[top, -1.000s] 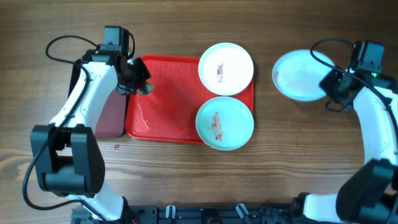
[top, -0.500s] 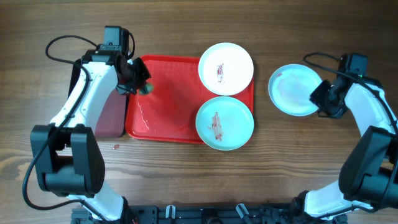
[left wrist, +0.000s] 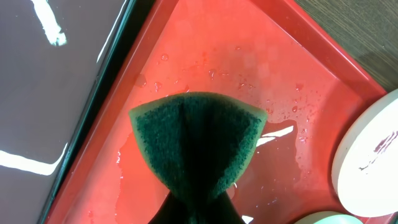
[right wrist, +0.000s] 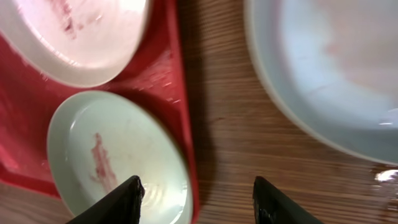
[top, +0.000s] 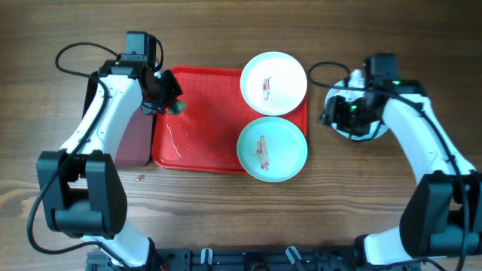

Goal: Clean dirty plates on tray and stack at the side
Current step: 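Move the right gripper to the light-green plate and grip its rim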

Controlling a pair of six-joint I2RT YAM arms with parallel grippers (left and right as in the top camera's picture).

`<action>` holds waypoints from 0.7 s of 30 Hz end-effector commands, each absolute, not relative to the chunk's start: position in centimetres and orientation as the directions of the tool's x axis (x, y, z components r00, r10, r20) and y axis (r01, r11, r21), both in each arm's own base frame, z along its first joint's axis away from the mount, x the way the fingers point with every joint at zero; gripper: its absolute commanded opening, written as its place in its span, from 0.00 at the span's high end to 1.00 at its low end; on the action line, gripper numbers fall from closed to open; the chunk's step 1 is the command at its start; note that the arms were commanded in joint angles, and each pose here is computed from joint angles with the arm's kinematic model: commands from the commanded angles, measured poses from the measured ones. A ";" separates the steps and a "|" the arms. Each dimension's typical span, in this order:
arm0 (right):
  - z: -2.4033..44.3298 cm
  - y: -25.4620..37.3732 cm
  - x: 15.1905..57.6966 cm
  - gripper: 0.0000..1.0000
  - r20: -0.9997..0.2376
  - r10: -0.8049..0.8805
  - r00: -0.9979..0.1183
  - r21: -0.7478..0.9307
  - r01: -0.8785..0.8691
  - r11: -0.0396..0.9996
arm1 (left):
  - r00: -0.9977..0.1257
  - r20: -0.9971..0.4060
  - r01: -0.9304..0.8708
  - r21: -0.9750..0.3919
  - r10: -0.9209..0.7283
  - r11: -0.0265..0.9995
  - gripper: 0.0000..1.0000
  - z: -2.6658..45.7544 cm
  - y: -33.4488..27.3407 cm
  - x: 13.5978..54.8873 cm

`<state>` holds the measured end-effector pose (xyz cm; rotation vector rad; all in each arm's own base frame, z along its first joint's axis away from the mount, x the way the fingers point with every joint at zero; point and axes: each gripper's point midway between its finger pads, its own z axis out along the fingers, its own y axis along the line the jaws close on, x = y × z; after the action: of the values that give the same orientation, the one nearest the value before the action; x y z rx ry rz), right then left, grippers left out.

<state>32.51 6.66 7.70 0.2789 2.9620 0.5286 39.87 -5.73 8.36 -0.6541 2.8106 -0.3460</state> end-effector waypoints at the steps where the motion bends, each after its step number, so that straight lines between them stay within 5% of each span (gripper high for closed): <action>1: 6.3 8.2 30.6 0.44 -0.020 0.198 -0.980 0.326 0.181 0.928 | -0.888 -0.178 -0.375 -0.250 -0.423 0.893 0.96 7.8 -5.6 39.6; 9: 3.2 10.1 27.3 0.55 0.051 0.152 -0.987 0.303 0.160 0.939 | -0.889 -0.178 -0.375 -0.250 -0.423 0.893 0.96 7.8 -5.6 39.6; 13: 2.1 10.1 26.7 0.72 0.056 0.166 -0.985 0.303 0.175 0.937 | -0.888 -0.178 -0.375 -0.250 -0.423 0.893 0.96 7.8 -5.6 39.6; 21: 2.2 10.7 27.2 0.91 0.036 0.159 -0.987 0.314 0.163 0.935 | -0.888 -0.178 -0.375 -0.250 -0.423 0.893 0.96 7.8 -5.6 39.6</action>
<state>27.30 10.26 2.35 0.2735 3.0961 0.5075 39.89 -5.62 8.34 -0.6346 2.8126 -0.3338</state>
